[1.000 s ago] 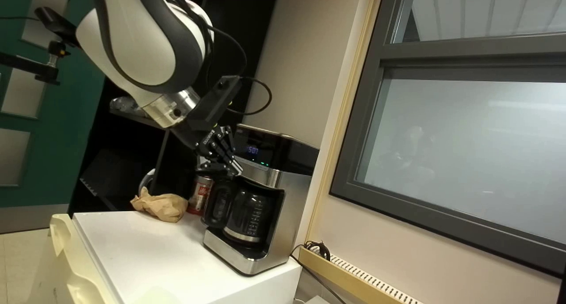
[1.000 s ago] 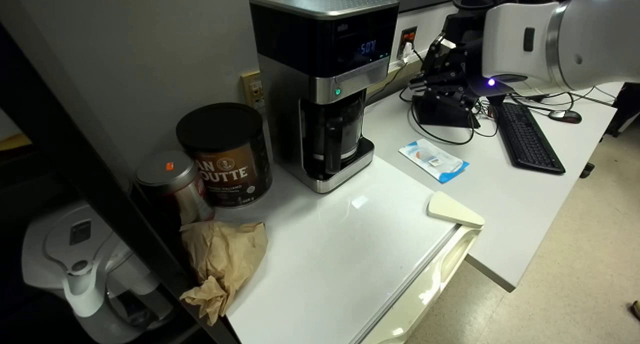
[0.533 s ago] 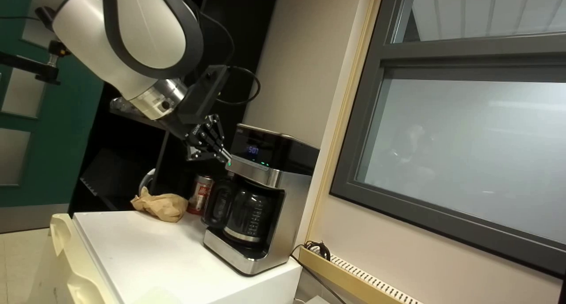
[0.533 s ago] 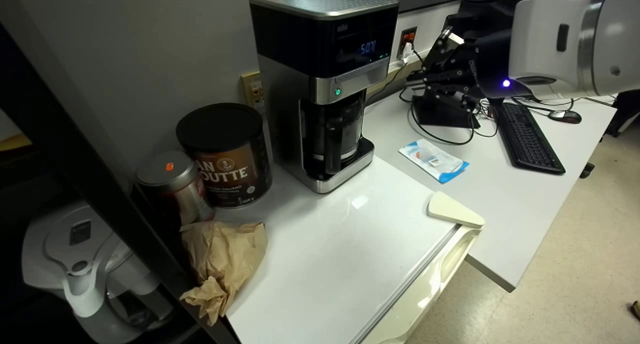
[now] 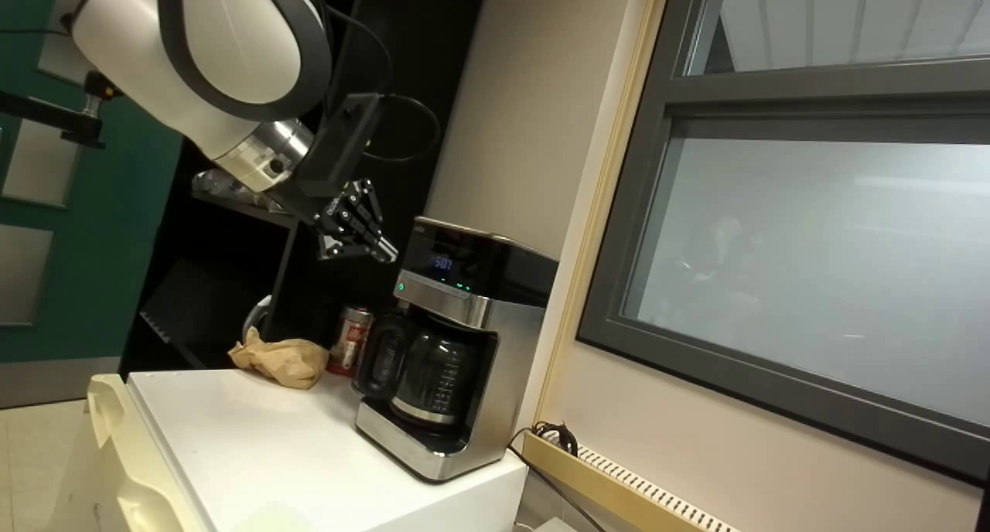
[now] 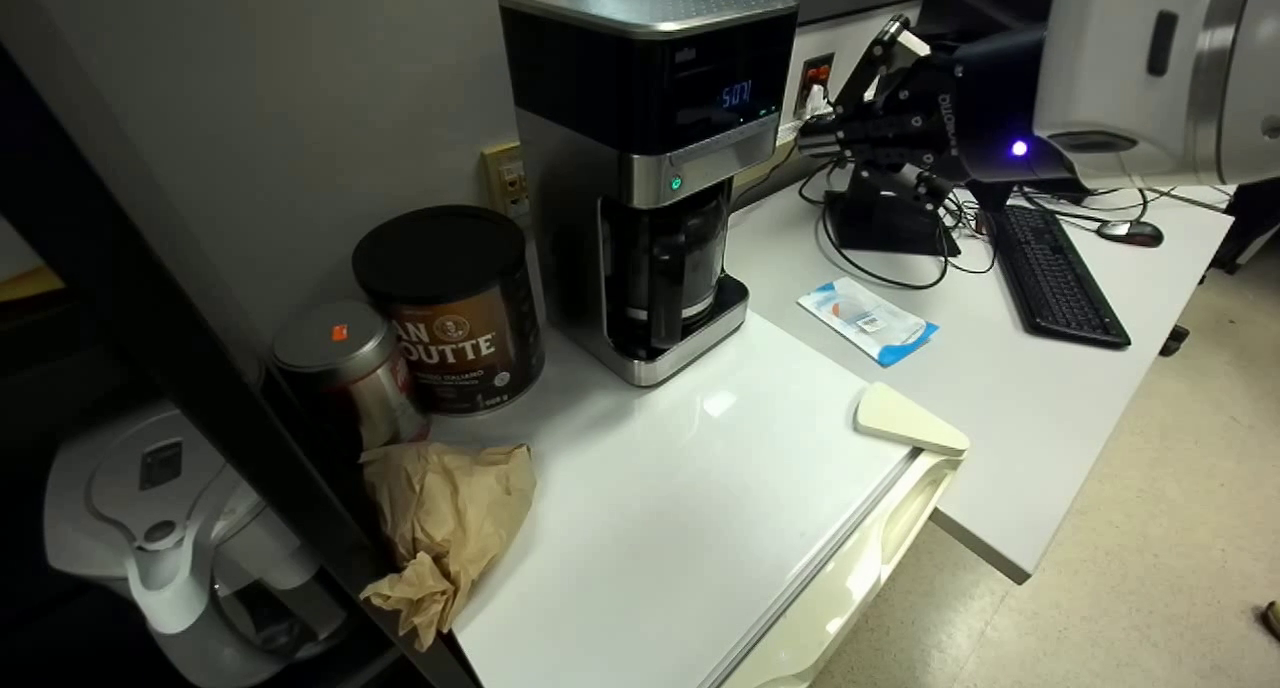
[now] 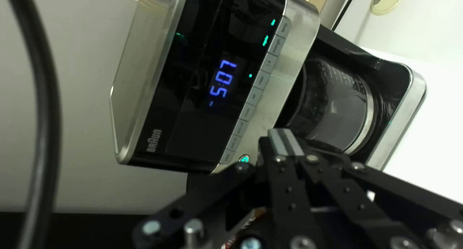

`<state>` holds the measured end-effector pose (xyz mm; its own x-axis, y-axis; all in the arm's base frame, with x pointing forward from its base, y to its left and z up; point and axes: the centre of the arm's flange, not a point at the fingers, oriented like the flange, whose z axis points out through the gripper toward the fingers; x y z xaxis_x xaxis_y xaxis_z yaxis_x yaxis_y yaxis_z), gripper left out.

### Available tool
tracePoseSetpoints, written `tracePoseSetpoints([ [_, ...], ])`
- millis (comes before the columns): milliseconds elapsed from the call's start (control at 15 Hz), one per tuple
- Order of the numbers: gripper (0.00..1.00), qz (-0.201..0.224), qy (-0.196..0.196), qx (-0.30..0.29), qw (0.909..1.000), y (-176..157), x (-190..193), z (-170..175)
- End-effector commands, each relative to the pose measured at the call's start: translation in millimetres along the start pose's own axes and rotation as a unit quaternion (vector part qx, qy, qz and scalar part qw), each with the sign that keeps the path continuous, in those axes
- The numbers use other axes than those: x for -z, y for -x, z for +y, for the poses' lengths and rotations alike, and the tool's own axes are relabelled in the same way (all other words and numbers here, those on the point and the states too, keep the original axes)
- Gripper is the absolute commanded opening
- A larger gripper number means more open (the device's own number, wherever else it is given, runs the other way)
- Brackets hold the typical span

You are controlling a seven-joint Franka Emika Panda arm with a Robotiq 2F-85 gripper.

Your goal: Press a button on the coffeemaker

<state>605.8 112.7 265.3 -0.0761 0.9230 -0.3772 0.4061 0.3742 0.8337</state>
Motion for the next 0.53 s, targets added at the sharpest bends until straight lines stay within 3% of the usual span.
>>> tracePoseSetpoints([
  [0,0.03,-0.005,-0.002,-0.003,1.0000,2.8,-0.1,-3.9],
  [267,0.28,-0.014,-0.009,-0.005,0.9998,9.3,-0.5,-14.7],
  [467,0.28,-0.014,-0.008,-0.005,0.9999,9.4,-0.2,-13.9],
])
